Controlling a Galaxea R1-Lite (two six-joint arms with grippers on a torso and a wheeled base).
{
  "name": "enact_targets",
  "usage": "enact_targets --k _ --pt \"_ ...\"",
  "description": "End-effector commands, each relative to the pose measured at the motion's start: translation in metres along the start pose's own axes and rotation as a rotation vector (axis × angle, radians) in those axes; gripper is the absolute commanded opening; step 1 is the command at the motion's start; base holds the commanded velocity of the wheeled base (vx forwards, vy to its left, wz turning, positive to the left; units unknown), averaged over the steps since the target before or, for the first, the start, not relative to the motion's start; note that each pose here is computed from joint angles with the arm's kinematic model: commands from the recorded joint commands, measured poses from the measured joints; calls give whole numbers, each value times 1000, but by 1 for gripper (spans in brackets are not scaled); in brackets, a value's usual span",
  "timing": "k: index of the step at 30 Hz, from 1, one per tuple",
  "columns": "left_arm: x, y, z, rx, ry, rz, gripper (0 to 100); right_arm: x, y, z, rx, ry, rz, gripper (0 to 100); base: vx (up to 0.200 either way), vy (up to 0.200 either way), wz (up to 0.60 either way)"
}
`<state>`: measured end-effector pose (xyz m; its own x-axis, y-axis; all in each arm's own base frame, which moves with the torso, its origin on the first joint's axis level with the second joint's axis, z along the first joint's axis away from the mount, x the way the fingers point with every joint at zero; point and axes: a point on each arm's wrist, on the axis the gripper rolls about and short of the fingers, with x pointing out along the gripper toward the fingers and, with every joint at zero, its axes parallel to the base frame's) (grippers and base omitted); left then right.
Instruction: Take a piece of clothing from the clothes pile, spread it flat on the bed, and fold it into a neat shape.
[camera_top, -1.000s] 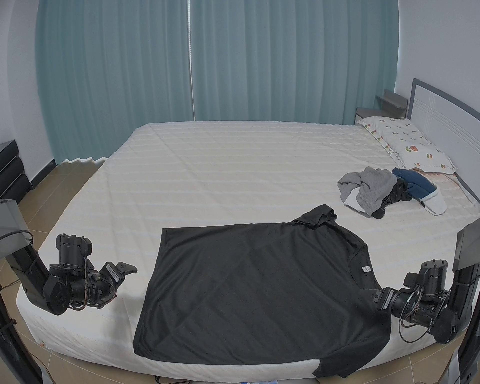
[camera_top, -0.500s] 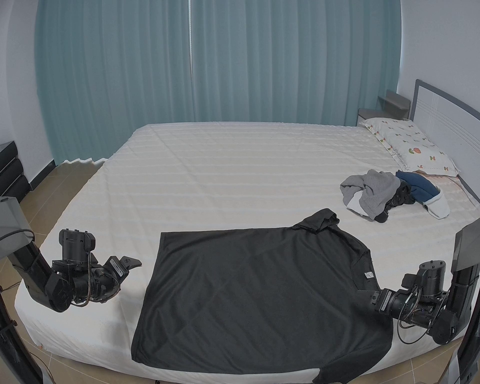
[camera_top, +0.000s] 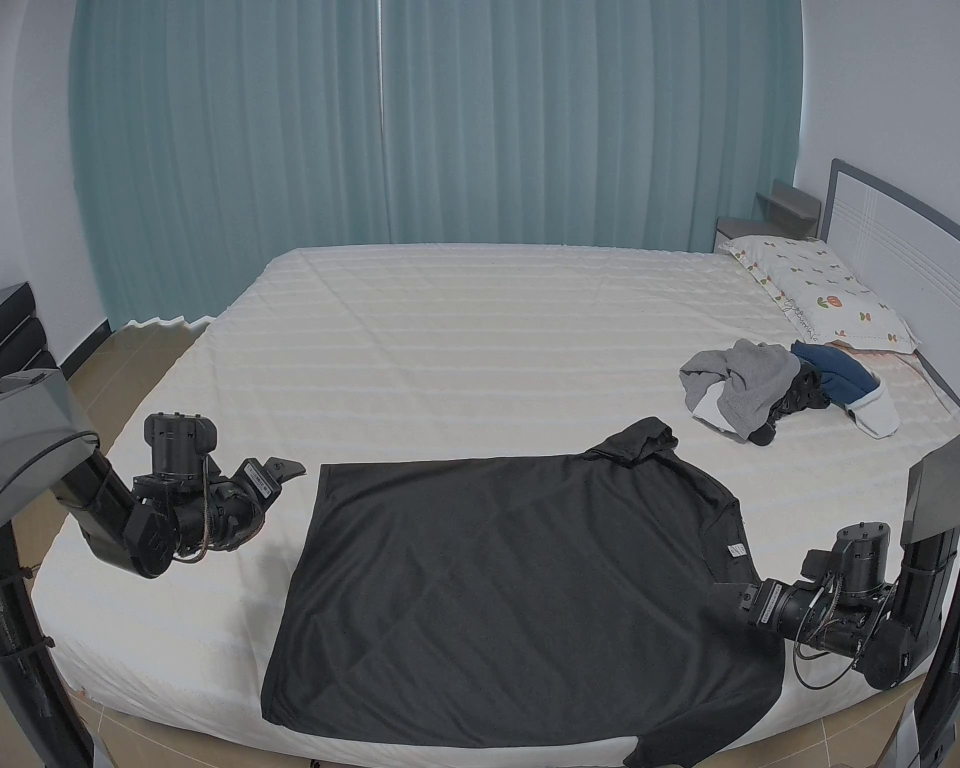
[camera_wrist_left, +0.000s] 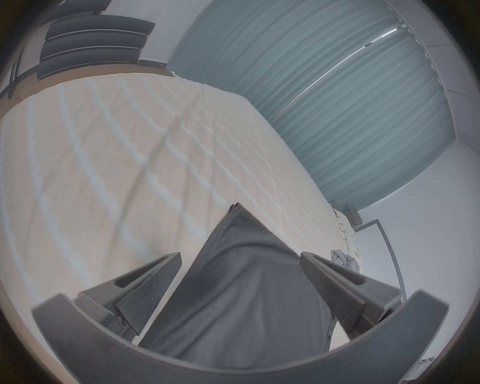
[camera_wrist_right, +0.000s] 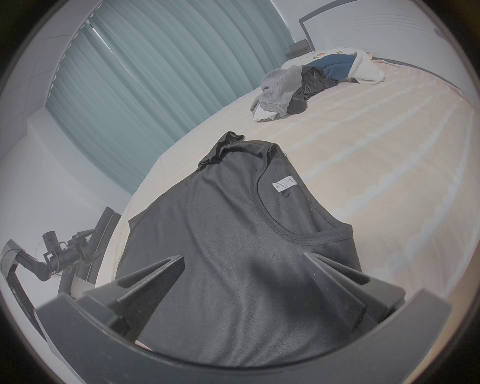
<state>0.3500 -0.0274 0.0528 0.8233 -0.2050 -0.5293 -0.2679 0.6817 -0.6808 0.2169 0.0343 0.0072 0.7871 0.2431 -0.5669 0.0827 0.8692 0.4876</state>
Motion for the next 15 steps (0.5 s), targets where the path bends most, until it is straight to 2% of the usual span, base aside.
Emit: enact_targets --k 1,2,5,6,8,10,15 --pt "46 3 -4 7 23 4 100 2 -1 -2 6 12 -4 100 0 0 0" --pt "59 1 -4 13 22 -5 100 3 -2 -2 6 16 -5 100 0 0 0" --pt "60 1 -3 13 22 -5 100 3 -2 -2 6 15 -6 100 0 0 0" --pt "77 -4 1 23 5 -8 100 3 -2 -2 8 16 -5 100 0 0 0" --pt "77 -4 1 23 4 -7 100 3 -2 -2 8 14 -4 100 0 0 0" --pt "91 -14 4 34 0 -16 100 4 -1 -1 7 6 0 100 0 0 0" --pt "111 -21 11 38 -71 -4 100 4 -1 -1 16 5 1 100 0 0 0"
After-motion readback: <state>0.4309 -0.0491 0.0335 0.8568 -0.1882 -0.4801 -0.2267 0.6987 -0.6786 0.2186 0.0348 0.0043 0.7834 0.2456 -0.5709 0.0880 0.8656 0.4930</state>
